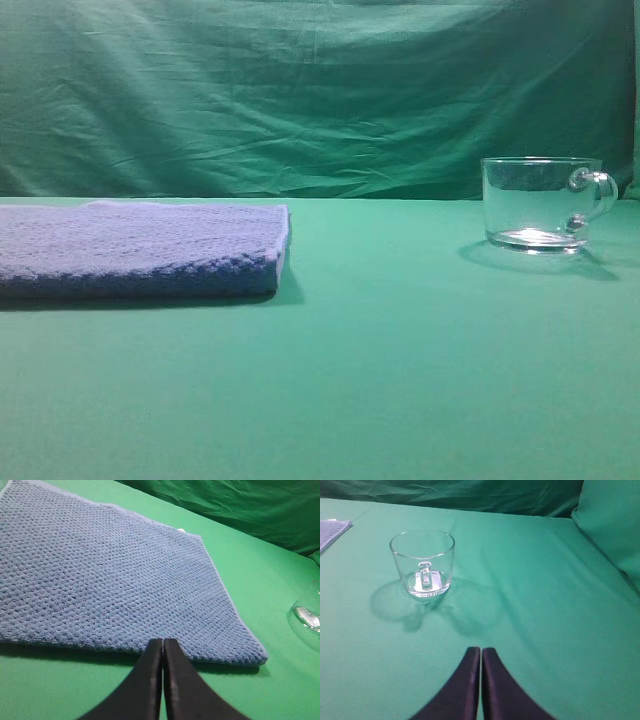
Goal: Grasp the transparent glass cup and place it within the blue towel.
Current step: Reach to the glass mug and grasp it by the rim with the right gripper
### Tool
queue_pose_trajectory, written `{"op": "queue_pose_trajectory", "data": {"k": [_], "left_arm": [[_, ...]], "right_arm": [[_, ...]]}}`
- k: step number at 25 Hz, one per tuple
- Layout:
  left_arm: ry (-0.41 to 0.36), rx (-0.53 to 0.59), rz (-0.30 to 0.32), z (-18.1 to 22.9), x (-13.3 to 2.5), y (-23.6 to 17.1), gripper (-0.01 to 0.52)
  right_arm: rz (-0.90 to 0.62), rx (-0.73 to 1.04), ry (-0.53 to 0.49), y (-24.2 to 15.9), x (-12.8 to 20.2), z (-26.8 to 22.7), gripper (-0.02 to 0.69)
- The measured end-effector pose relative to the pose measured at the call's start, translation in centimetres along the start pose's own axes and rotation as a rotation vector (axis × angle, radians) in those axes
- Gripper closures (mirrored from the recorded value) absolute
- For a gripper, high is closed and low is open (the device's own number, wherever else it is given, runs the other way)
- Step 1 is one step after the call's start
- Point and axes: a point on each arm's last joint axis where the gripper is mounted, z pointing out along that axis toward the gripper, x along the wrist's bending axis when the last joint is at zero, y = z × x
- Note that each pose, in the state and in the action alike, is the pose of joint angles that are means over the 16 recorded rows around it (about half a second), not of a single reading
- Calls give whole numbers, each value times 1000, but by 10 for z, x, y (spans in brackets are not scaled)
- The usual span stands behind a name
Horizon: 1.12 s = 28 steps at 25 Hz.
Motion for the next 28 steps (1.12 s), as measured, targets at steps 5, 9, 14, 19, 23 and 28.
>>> {"op": "queue_pose_trajectory", "data": {"k": [5,9,14,19,23,28], "left_arm": [[0,0,0,0,0,0,514],[0,0,0,0,0,0,514],[0,0,0,0,0,0,514],[0,0,0,0,0,0,514],[0,0,0,0,0,0,514],[0,0,0,0,0,0,514]], "right_arm": [[0,0,0,0,0,0,665],[0,0,0,0,0,0,665],[0,0,0,0,0,0,665],[0,0,0,0,0,0,665],[0,-1,0,0,0,0,665],[9,-37,-2,3,0,0,665]]}}
